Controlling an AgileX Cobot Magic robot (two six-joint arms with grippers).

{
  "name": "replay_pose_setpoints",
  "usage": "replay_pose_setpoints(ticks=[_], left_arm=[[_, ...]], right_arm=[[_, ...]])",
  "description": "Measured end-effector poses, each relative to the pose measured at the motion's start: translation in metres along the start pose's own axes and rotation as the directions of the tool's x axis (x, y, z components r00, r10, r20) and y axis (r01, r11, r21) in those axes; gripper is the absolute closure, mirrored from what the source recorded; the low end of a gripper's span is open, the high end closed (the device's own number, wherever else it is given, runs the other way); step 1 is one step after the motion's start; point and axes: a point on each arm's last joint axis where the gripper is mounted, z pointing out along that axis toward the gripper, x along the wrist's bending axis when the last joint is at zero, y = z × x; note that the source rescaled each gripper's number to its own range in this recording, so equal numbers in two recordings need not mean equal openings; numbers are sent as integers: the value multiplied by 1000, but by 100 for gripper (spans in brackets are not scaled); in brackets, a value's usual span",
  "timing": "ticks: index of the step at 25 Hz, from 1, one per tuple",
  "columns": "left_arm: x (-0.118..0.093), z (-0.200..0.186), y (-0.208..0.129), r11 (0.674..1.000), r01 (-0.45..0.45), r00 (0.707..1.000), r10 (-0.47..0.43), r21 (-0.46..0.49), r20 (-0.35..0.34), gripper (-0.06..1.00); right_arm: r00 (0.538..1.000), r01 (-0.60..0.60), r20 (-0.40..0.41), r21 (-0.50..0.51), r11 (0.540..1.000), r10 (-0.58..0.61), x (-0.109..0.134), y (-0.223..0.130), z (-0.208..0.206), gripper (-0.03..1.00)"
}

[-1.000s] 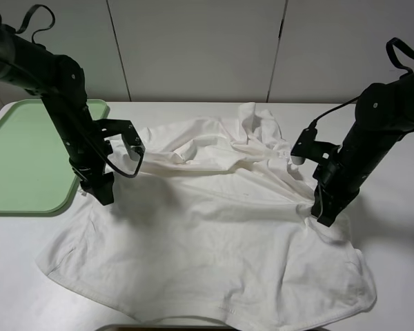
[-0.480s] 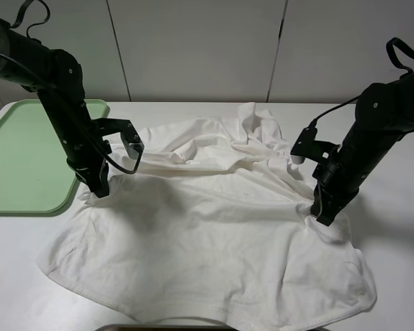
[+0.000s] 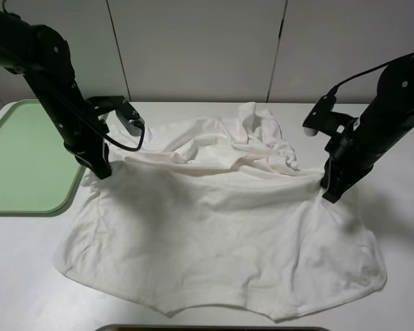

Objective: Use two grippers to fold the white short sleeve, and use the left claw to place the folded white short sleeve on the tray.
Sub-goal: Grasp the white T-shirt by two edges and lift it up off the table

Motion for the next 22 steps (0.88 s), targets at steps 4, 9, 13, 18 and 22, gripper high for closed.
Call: replay_pose_setpoints(ticks=[4,9,13,18,22], left_arm=[[-2,-53,6,991,6,994,-20,-132,-105,94],[-10,-104,4,967,19,980,-67,-253,-185,94],[-34,-183,-10,908,-43,949,-94,-417,-302,94],[-74,-250,-32,826,-148,912,-99,-544,-398,94],[-115,-298,-62,733,-255,878,-98,-631,-468,94]], right_arm=[[997,-16,79,-32,999,18,-4,0,-21,96],[958,-95,258,-123,988,125,-11,-6,-72,96],[916,-110,357,-215,970,183,-7,-14,-115,96],[869,-87,432,-345,935,240,4,-27,-164,96],[784,23,531,-540,841,320,38,-60,-240,96]])
